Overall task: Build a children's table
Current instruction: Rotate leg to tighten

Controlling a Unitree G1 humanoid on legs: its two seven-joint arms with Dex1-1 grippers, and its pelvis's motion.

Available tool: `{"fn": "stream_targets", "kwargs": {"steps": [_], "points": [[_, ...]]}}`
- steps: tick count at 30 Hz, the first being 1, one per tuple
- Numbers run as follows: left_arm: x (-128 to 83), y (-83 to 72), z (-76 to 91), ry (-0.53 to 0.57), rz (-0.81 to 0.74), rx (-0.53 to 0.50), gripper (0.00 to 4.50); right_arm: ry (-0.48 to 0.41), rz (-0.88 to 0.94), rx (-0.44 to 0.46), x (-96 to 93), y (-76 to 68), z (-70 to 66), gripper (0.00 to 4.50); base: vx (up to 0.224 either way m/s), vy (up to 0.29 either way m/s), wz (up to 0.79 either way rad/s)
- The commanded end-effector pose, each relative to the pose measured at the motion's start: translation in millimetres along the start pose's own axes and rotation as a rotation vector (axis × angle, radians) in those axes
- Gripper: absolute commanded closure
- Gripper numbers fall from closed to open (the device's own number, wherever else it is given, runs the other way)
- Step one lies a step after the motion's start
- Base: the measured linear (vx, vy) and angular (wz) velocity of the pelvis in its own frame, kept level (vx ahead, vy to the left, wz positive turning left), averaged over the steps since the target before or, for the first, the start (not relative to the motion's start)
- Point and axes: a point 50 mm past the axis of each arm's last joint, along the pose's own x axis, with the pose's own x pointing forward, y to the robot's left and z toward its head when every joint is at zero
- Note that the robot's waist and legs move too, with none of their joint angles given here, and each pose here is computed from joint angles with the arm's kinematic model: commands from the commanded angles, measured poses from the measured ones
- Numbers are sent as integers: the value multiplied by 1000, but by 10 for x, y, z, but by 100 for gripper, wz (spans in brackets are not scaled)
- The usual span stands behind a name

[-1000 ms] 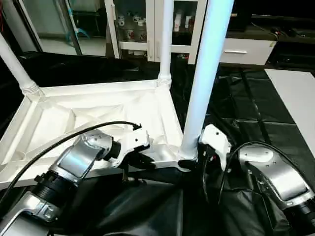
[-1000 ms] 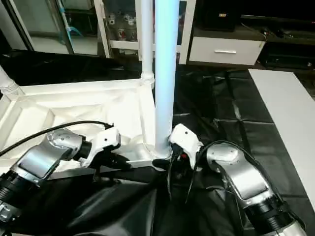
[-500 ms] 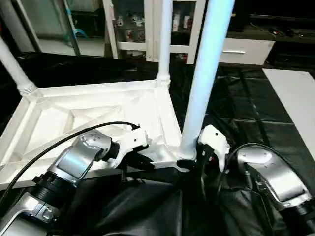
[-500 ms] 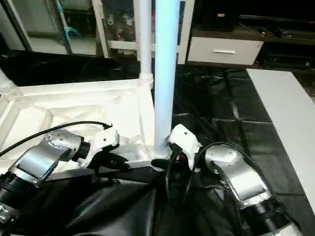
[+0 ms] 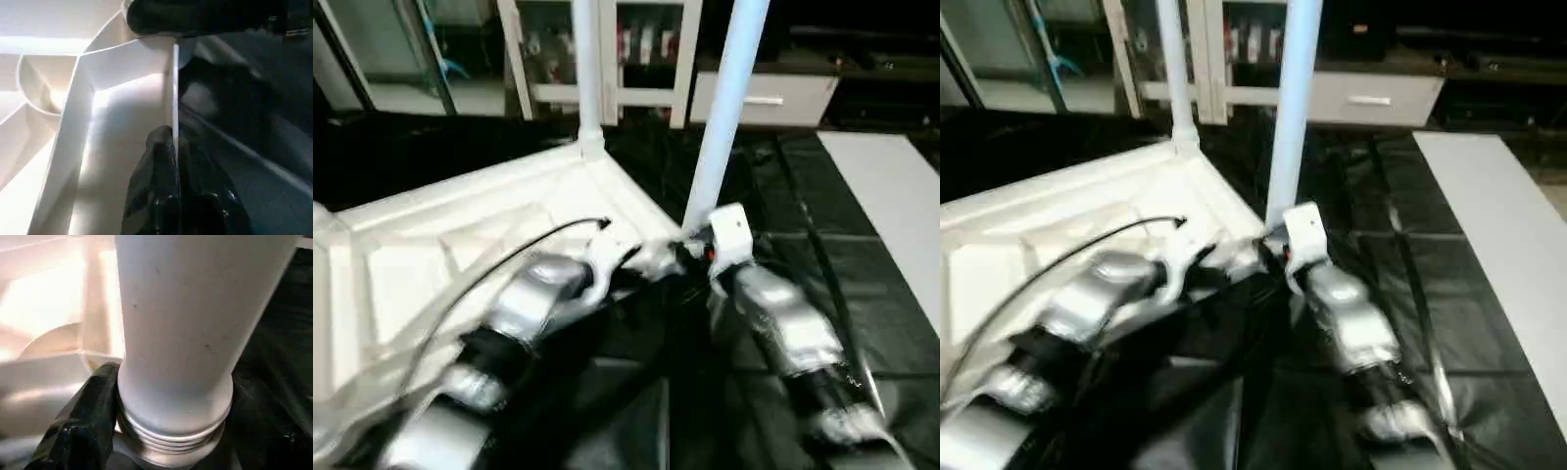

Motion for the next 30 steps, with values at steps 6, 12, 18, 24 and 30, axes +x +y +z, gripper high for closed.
{"fn": "stream_targets", "kwargs": {"steps": [6, 12, 18, 24, 30], "points": [[224, -76, 171, -63, 174, -41, 450, -35, -88, 111, 191, 402, 62, 176, 0, 0, 0], [170, -53, 138, -54, 132, -7, 450, -150, 4, 178, 151, 403, 204, 106, 0, 0, 0], [27, -66, -17, 12, -18, 65, 450, -153, 92, 98, 24, 181, 215, 60, 0, 0, 0], [-167, -143, -159, 63, -223, 146, 450, -101, 302, 7, -259, -90, 126, 5, 0, 0, 0], [-417, -254, -222, 35, -473, 303, 450, -22, 650, -211, -730, -230, 69, 5, 0, 0, 0]]}}
